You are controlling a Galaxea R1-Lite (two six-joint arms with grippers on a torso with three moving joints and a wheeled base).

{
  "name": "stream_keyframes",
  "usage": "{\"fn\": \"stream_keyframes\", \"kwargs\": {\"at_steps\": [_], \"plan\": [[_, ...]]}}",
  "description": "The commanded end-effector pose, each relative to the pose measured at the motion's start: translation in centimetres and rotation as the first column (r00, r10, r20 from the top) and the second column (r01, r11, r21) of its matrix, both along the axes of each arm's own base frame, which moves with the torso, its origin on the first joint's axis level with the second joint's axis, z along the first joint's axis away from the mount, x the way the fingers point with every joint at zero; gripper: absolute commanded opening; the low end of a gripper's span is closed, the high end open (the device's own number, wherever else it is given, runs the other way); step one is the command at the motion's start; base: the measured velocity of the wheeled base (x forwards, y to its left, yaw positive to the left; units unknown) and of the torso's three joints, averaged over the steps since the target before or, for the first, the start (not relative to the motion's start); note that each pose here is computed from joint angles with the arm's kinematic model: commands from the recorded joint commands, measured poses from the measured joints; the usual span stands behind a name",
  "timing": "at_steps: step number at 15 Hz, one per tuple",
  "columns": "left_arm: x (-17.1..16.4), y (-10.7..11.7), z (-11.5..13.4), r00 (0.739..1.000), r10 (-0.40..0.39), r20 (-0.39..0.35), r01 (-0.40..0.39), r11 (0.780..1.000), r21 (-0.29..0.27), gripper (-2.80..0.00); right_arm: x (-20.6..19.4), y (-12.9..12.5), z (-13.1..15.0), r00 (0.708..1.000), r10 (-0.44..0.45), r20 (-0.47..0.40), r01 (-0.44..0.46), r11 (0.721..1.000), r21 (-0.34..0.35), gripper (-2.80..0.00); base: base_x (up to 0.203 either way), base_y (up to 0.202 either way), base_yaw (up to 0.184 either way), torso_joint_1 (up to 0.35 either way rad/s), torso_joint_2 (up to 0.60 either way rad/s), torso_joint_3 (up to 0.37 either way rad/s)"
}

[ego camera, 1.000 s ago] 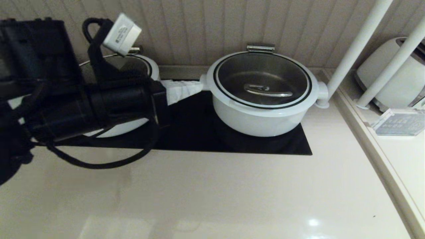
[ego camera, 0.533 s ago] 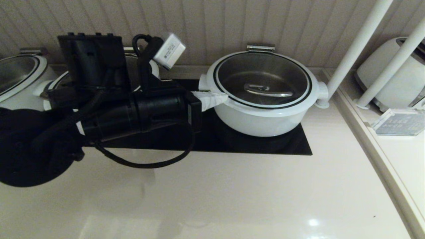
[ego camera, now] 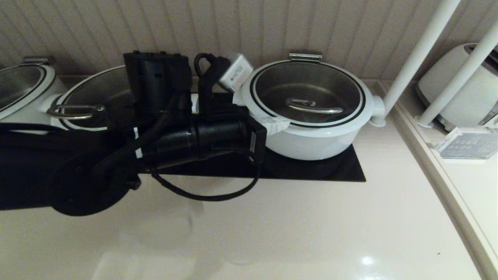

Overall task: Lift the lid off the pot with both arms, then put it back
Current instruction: Open the food pot lid a small opening with the left arm

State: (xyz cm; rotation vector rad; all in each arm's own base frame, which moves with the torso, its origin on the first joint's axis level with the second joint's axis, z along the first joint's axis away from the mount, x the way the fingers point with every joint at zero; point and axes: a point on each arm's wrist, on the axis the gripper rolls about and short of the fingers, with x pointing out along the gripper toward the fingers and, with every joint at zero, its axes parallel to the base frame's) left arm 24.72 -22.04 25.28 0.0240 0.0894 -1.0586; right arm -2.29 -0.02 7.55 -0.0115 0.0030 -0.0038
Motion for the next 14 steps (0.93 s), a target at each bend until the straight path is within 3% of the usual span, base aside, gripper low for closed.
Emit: {"fn": "stream_keyframes", "kwargs": {"at_steps": [1, 14], "plan": [[0.3, -0.5, -0.7, 1.0, -0.01, -0.013, 0.01, 1.0, 0.012, -2.8, 0.0, 0.0, 0.0, 1.0, -0.001, 0.0, 0.001, 1.0, -0.001, -2.8, 0.0, 0.0, 0.0, 0.0, 0.0, 0.0], [0.6, -3.2, -0.9, 1.0, -0.017, -0.004, 0.017, 1.0, 0.015, -2.8, 0.0, 0.0, 0.0, 1.0, 0.012, 0.0, -0.012, 1.0, -0.025, -2.8, 0.0, 0.0, 0.0, 0.0, 0.0, 0.0]]}}
